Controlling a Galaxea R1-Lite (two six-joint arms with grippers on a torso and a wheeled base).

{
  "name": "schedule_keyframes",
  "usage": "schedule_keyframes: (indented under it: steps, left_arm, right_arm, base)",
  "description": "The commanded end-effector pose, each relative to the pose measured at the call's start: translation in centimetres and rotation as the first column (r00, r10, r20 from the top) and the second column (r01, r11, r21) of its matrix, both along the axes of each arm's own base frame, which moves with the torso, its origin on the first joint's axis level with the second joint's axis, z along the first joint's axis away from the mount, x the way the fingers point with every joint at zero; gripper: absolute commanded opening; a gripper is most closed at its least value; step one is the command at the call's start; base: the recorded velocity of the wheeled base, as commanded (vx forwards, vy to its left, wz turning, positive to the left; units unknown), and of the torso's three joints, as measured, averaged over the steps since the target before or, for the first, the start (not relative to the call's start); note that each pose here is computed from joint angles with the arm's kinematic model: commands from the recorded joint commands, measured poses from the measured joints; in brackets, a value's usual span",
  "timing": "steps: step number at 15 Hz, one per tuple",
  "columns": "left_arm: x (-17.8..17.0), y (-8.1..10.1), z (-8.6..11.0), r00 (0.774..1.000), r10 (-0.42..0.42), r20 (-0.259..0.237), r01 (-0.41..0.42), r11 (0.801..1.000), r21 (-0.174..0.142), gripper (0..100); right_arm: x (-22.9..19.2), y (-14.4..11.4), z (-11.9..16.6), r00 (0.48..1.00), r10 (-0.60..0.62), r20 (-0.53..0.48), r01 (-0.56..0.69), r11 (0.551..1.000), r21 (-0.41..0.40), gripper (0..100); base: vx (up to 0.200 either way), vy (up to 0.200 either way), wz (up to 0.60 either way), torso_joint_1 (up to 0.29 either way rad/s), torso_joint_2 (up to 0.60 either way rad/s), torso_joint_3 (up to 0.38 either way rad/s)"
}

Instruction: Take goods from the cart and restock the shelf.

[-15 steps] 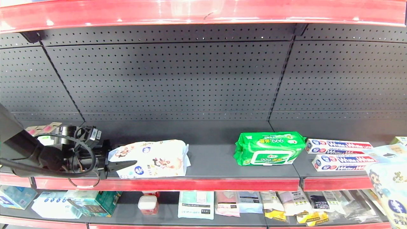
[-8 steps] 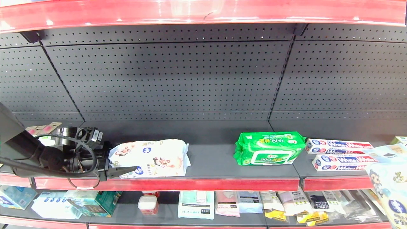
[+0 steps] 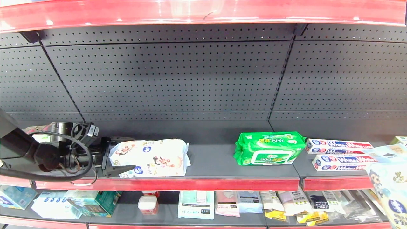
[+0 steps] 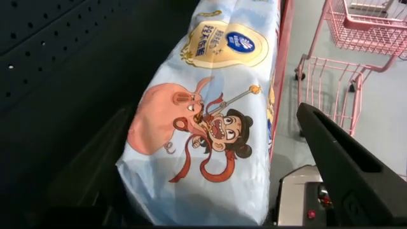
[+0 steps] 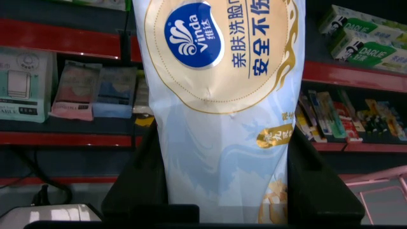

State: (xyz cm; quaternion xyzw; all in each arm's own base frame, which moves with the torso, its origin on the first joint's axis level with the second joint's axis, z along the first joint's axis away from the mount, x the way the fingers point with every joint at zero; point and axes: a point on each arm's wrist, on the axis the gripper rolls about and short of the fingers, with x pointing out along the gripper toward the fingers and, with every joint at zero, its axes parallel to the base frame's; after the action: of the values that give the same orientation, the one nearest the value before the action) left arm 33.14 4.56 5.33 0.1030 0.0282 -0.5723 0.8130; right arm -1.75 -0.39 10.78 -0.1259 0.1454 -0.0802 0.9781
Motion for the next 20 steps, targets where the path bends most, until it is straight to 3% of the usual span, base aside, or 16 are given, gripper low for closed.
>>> schedule_keyframes:
  steps: [1, 5, 8, 10, 13, 15, 18, 20]
  left_arm:
    - [-0.4, 0.5, 2.1, 0.998, 0.017, 0.06, -0.018, 1.0, 0.011, 100]
    - [-1.1, 0.9, 3.7, 0.994, 0.033, 0.102, -0.035, 0.999, 0.018, 100]
    - [-2.3, 0.8, 6.9, 0.981, 0.039, 0.19, -0.046, 0.998, 0.035, 100]
    - [-3.4, 2.0, 8.6, 0.967, 0.089, 0.24, -0.104, 0.993, 0.052, 100]
    - [-4.0, 4.8, 9.0, 0.942, 0.211, 0.261, -0.24, 0.967, 0.082, 100]
    - [-3.8, 5.1, 9.4, 0.935, 0.217, 0.28, -0.249, 0.965, 0.083, 100]
    - [-2.8, 5.3, 10.9, 0.899, 0.208, 0.386, -0.265, 0.959, 0.098, 100]
    - [-2.6, 5.1, 11.4, 0.896, 0.221, 0.384, -0.273, 0.958, 0.088, 100]
  right_arm:
    - [0.0, 0.0, 0.0, 1.0, 0.0, -0.002, 0.0, 1.0, 0.001, 0]
    - [0.0, 0.0, 0.0, 1.0, 0.0, 0.003, 0.0, 1.0, 0.002, 0]
    - [0.0, 0.0, 0.1, 1.0, 0.001, 0.007, -0.001, 1.0, 0.002, 0]
    - [-0.2, 0.0, 0.1, 1.0, 0.01, 0.018, -0.01, 1.0, 0.004, 0]
    - [-0.1, 0.0, 0.1, 1.0, 0.022, 0.019, -0.022, 1.0, 0.012, 0]
    - [-0.1, 0.0, -0.1, 1.0, 0.023, 0.019, -0.024, 0.999, 0.03, 0]
    - [-0.1, 0.0, 0.0, 0.999, 0.026, 0.024, -0.027, 0.999, 0.041, 0]
    - [-0.1, 0.1, 0.0, 0.999, 0.041, 0.029, -0.042, 0.998, 0.046, 0]
  base:
    - [0.0, 0.0, 0.0, 0.0, 0.0, 0.0]
    - [0.0, 0.0, 0.0, 0.0, 0.0, 0.0]
    - [0.0, 0.0, 0.0, 0.0, 0.0, 0.0]
    - [0.0, 0.0, 0.0, 0.0, 0.0, 0.0]
    - [0.0, 0.0, 0.0, 0.0, 0.0, 0.0]
    - [0.0, 0.0, 0.0, 0.0, 0.0, 0.0]
    - [0.0, 0.0, 0.0, 0.0, 0.0, 0.0]
    - [0.0, 0.0, 0.0, 0.0, 0.0, 0.0]
